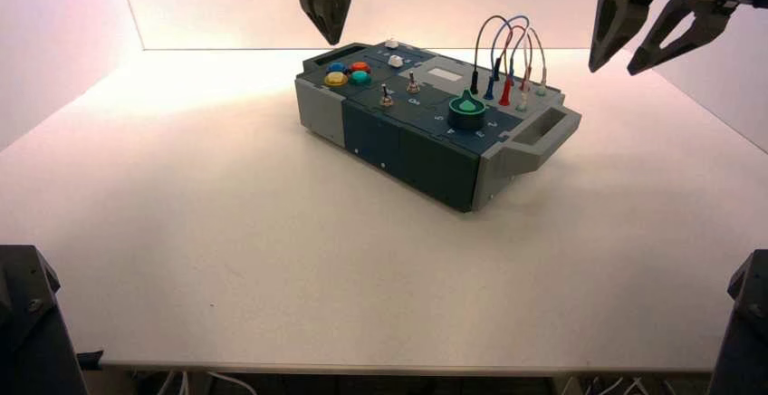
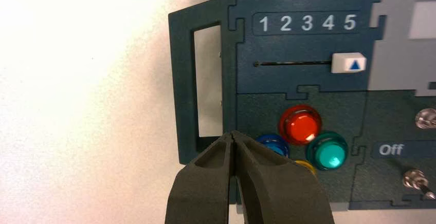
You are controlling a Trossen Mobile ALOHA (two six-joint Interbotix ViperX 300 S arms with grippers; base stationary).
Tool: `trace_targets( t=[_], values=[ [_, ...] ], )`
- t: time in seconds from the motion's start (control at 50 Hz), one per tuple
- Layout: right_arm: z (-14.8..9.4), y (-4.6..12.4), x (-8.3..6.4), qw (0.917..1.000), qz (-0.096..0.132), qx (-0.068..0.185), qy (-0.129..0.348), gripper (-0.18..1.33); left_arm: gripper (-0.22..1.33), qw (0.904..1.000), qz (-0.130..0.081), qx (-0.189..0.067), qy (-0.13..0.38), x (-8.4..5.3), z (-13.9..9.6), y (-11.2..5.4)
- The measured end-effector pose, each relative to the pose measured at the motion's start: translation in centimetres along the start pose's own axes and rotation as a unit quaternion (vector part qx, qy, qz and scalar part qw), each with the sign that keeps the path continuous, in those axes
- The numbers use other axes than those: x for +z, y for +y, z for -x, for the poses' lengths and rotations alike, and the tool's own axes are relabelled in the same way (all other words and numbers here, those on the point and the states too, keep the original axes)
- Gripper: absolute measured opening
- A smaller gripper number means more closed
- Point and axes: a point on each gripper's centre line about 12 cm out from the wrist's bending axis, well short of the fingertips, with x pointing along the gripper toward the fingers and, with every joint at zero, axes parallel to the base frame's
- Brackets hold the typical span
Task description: Move the box to the left.
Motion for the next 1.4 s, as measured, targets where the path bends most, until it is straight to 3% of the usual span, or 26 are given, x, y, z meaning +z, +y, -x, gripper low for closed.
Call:
trace_targets(
  t=[0.24,0.5,0.86,1.4],
  values=[
    [-1.4,-0.2,-0.5,0.9998,-0.001,-0.004,0.022,1.13,-0.16,1.0,-0.002,0.003,0.001,1.3,-2.0,0.7],
    [-2.2,-0.3,-0.5,0.9995,-0.003,-0.006,0.029,1.13,-0.16,0.9999,-0.005,0.011,-0.009,2.7,-2.1,1.3],
    [-3.1,-0.3,-0.6,0.9992,-0.002,-0.008,0.04,1.13,-0.16,0.9999,0.0,0.015,0.0,2.5,-2.8,2.4],
    [-3.5,-0.4,-0.7,0.9989,-0.003,-0.009,0.046,1.13,-0.16,0.9999,0.003,0.01,0.013,1.6,-3.5,2.1]
  ],
)
